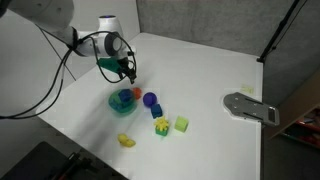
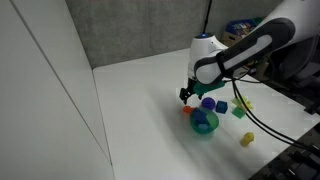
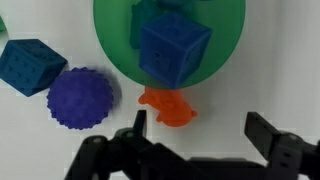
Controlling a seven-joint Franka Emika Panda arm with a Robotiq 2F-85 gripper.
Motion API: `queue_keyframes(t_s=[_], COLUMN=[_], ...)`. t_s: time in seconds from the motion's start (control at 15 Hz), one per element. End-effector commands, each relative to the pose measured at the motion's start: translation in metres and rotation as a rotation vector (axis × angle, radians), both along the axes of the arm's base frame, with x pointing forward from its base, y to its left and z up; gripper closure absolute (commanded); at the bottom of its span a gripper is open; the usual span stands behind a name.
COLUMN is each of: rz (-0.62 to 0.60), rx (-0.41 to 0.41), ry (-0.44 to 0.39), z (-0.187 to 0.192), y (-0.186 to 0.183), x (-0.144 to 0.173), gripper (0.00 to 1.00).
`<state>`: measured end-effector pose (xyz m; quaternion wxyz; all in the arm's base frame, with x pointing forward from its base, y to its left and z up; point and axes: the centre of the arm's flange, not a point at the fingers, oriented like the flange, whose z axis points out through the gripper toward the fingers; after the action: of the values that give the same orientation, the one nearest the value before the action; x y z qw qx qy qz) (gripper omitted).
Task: Pick up the orange toy and put it in the green bowl
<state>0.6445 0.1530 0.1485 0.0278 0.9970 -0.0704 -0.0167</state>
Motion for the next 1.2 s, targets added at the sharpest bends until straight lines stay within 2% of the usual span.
queue_keyframes(t_s=[0.0,0.4,1.13], rz=[0.001,-0.019,-0.035], rx=[0.005,0.004,-0.038], ry=[0.011,0.041,0.109], z=[-0.028,-0.060,-0.108], y=[-0.004,-0.010,-0.023], x=[0.023,0.036,0.036], gripper=[0.00,0.00,0.00])
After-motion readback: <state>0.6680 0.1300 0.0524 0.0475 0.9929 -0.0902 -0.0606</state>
